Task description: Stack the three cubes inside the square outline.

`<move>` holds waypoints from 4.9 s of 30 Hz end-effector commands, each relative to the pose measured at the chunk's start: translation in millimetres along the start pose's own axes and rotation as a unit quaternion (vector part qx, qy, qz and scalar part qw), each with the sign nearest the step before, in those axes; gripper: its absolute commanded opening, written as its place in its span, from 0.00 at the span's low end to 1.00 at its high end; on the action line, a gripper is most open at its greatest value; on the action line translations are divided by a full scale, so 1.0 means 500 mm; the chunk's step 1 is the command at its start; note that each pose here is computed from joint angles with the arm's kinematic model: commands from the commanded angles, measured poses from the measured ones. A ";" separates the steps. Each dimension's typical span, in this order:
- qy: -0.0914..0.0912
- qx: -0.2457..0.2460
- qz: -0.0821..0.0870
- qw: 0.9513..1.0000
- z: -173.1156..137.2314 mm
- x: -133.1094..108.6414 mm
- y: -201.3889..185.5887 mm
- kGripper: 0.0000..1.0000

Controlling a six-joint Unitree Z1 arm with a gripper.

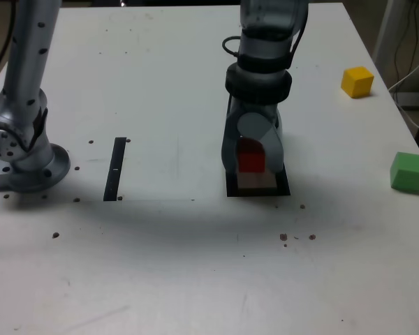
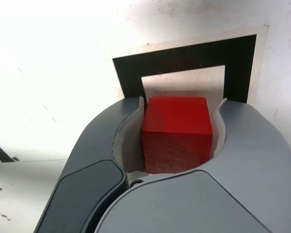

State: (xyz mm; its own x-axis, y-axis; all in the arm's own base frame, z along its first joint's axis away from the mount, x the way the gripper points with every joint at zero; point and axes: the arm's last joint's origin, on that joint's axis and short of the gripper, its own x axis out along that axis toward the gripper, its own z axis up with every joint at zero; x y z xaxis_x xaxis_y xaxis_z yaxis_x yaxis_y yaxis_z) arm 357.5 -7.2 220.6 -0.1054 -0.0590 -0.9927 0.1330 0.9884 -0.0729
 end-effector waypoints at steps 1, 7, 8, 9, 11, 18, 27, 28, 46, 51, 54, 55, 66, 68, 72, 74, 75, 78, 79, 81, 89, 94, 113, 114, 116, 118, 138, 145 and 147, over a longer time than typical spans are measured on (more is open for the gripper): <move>0.001 0.002 -0.002 1.000 0.006 0.007 0.000 0.31; 0.003 0.004 -0.004 1.000 0.015 0.020 0.001 0.33; 0.003 0.005 -0.004 1.000 0.016 0.021 0.001 0.38; 0.004 0.006 -0.004 1.000 0.016 0.023 0.001 0.46; 0.004 0.008 -0.005 1.000 0.016 0.025 0.001 0.65; 0.003 0.010 -0.007 1.000 0.013 0.028 0.001 0.99; -0.008 0.000 0.003 1.000 -0.019 0.006 0.002 1.00; -0.009 -0.003 0.006 1.000 -0.025 0.002 0.003 1.00; -0.026 -0.066 0.042 0.997 -0.040 -0.106 0.112 0.99; -0.025 -0.083 0.041 0.995 -0.001 -0.125 0.159 0.99; -0.022 -0.092 0.040 0.995 0.029 -0.127 0.186 0.99; -0.021 -0.094 0.039 0.995 0.039 -0.127 0.194 0.99; -0.025 -0.123 0.035 0.991 0.146 -0.110 0.278 0.99; -0.029 -0.127 0.037 0.991 0.160 -0.104 0.286 0.99; -0.042 -0.134 0.044 0.989 0.184 -0.095 0.298 0.99; -0.050 -0.137 0.049 0.988 0.193 -0.095 0.303 0.99; -0.054 -0.139 0.051 0.987 0.198 -0.095 0.305 0.99; -0.066 -0.146 0.056 0.986 0.210 -0.094 0.315 0.99; -0.070 -0.149 0.056 0.985 0.214 -0.091 0.320 0.99; -0.074 -0.154 0.056 0.984 0.220 -0.085 0.329 0.99; -0.087 -0.172 0.059 0.979 0.237 -0.066 0.357 0.99; -0.099 -0.183 0.062 0.976 0.244 -0.060 0.374 0.99; -0.140 -0.203 0.068 0.967 0.274 -0.037 0.402 0.89; -0.143 -0.203 0.067 0.966 0.277 -0.035 0.403 0.88; -0.148 -0.203 0.067 0.966 0.280 -0.032 0.405 0.86; -0.153 -0.203 0.068 0.965 0.283 -0.031 0.406 0.83; -0.162 -0.207 0.081 0.961 0.285 -0.040 0.407 0.29; -0.163 -0.204 0.085 0.962 0.281 -0.052 0.399 0.28; -0.163 -0.201 0.088 0.962 0.279 -0.060 0.393 0.28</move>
State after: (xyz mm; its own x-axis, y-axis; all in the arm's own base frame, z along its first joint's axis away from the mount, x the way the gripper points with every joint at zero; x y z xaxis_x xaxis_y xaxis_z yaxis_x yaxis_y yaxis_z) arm 525.2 172.5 215.0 0.1967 0.1314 -0.9716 -0.2850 0.9559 0.0715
